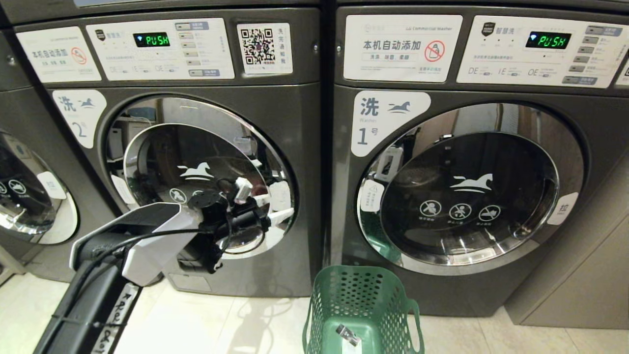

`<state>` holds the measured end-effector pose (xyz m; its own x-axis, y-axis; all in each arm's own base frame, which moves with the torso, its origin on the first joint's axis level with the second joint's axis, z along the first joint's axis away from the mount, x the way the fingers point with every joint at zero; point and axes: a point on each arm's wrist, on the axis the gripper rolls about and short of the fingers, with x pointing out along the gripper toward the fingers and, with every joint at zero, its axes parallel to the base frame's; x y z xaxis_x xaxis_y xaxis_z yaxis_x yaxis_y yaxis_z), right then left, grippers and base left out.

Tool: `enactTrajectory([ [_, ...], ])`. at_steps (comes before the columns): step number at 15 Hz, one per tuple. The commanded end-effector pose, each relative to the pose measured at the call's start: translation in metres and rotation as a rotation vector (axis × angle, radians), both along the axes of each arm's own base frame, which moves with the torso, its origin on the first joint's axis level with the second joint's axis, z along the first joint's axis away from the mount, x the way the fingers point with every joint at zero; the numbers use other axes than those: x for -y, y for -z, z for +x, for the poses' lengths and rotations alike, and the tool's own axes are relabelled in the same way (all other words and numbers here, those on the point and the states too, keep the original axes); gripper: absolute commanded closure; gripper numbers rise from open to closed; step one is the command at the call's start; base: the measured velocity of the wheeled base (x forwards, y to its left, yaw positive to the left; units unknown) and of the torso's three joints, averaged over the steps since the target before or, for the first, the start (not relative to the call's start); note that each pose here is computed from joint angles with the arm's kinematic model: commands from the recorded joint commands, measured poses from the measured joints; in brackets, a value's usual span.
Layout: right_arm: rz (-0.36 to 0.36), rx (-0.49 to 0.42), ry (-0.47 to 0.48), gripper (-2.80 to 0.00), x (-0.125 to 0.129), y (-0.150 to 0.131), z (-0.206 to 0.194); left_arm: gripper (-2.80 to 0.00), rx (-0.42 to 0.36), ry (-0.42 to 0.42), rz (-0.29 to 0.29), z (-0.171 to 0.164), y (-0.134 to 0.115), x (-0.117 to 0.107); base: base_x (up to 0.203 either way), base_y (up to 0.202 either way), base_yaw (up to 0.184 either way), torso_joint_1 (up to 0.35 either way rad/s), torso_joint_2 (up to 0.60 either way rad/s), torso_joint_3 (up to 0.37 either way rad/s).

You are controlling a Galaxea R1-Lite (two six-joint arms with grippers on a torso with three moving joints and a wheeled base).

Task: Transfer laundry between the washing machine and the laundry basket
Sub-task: Open the lid of the washing machine

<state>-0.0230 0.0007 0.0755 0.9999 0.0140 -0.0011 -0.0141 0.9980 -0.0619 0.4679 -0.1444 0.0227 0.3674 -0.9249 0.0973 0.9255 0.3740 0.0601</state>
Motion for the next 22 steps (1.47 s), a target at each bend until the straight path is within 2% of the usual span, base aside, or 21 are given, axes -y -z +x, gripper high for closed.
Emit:
enactTrajectory([
  [1,-0.001,-0.001,-0.002,0.00,0.000,0.000,0.000,-2.80,-0.002,0.145,-0.002,-0.031,-0.002,0.067,0.000,0.000,0.000,0.000,0.00,0.000],
  [5,-0.001,0.000,-0.003,0.00,0.000,0.000,0.000,-2.80,-0.003,0.108,0.000,-0.028,-0.005,0.053,0.000,0.000,0.000,0.000,0.00,0.000],
  [12,-0.001,0.000,-0.003,0.00,0.000,0.000,0.000,-2.80,-0.026,-0.109,0.006,-0.027,-0.024,-0.019,0.000,0.000,0.000,0.000,0.00,0.000],
  [16,-0.001,0.000,-0.003,0.00,0.000,0.000,0.000,-2.80,-0.038,-0.183,0.010,-0.033,-0.027,-0.053,0.000,0.000,0.000,0.000,0.00,0.000],
  [22,-0.001,-0.001,-0.001,0.00,0.000,0.000,0.000,-2.80,-0.052,-0.250,0.010,-0.035,-0.030,-0.079,0.000,0.000,0.000,0.000,0.00,0.000],
])
